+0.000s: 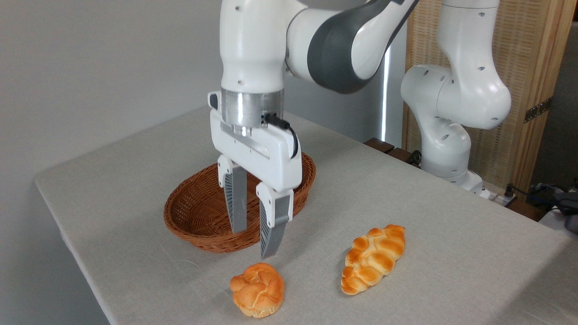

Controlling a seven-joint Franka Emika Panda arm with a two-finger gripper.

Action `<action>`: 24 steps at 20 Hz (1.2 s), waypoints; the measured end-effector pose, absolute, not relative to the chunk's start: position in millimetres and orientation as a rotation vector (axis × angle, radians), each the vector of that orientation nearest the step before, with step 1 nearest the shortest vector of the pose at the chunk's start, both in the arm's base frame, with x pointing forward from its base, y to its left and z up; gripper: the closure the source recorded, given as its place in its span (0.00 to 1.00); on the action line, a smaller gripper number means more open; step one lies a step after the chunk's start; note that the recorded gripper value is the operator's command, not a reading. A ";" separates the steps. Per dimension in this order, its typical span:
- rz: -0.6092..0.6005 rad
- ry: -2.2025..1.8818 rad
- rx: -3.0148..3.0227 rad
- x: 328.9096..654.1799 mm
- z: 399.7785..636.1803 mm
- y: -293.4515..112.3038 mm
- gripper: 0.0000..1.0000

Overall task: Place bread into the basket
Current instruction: 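Move the open gripper past the basket toward the round bun, then lower the gripper onto the round bun and close on it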

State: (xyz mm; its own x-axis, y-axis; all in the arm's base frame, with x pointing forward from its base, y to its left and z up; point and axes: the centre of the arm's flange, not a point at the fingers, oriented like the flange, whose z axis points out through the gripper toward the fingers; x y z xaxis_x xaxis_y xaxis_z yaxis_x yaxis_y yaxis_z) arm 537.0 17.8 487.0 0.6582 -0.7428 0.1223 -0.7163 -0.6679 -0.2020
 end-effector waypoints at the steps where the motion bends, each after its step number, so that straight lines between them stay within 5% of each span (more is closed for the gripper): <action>1: -0.267 1.224 -2.711 538.1 481.9 18.5 0.00; 20: -0.124 1.353 -2.539 561.2 412.2 18.7 0.00; 21: -0.116 1.359 -2.531 561.1 410.9 18.8 0.06; 23: -0.113 1.363 -2.527 561.0 410.4 18.7 0.38; 24: -0.113 1.364 -2.527 561.0 410.4 18.7 0.42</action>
State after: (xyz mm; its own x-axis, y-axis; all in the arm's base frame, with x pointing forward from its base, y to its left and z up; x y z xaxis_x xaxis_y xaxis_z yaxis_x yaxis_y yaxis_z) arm 561.0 18.7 410.4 0.5545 -0.8302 -0.0578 -0.8093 -0.5218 -0.2698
